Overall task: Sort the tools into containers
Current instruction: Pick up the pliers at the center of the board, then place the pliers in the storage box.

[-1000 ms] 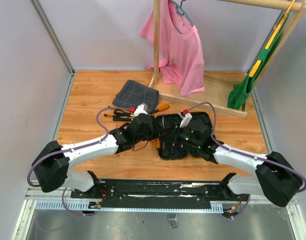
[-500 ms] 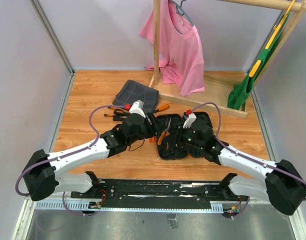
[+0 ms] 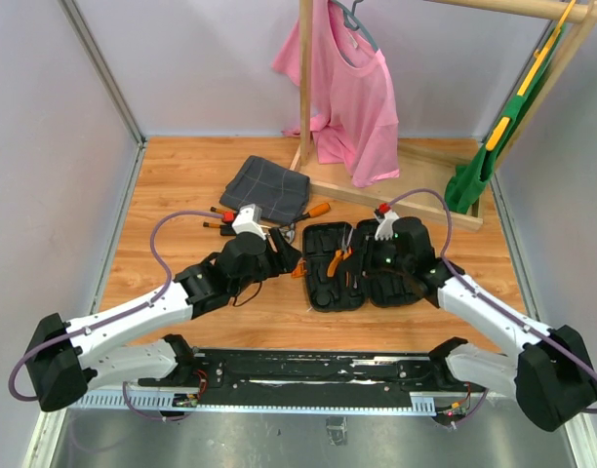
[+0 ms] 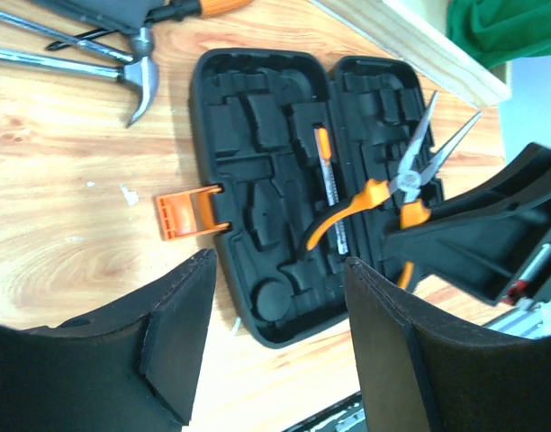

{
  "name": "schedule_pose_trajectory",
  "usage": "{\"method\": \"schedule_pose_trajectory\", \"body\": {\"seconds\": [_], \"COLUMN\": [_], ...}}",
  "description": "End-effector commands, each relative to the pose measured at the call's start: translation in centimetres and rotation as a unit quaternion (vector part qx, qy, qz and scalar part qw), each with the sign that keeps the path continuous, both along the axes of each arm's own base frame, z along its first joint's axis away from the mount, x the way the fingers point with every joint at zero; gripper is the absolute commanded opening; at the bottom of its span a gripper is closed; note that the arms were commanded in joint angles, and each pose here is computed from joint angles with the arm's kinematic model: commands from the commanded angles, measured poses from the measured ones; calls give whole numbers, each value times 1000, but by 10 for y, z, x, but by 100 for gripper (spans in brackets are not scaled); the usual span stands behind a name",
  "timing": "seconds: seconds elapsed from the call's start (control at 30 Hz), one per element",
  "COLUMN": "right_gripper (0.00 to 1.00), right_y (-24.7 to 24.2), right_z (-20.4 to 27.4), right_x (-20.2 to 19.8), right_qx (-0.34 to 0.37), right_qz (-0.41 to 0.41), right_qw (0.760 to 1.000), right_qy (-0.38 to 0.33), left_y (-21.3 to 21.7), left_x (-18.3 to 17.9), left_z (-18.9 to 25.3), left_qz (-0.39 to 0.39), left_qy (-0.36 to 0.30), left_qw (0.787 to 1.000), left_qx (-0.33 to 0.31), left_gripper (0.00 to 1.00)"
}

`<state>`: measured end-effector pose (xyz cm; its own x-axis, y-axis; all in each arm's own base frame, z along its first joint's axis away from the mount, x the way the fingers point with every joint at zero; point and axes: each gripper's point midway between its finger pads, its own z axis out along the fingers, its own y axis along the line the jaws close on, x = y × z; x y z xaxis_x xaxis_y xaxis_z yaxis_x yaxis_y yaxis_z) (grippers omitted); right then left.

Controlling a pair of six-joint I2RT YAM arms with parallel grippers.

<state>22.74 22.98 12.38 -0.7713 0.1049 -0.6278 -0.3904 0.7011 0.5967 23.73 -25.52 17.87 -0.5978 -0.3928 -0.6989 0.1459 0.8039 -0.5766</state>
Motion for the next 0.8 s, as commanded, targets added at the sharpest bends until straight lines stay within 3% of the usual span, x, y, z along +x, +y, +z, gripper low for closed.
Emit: {"method": "schedule_pose_trajectory", "body": {"seconds": [0.0, 0.23, 0.77], "right_gripper": [1, 2, 3], "right_y": [2, 14, 20], "right_z": [16, 5, -31], "right_x": [-4, -3, 14], "right_qx": [28, 39, 8], "right_qz": [78, 152, 157], "right_qw": [996, 985, 976], "right_qy": [13, 77, 148], "left_y": [20, 21, 33], "left_x": [-2, -5, -11], "left_z": [-12, -22, -33], "left_qz": [29, 34, 60], "left_qy": [-2, 16, 30], "left_qw": [999, 999, 998], "left_qx": [32, 30, 8], "left_gripper": [63, 63, 62]}}
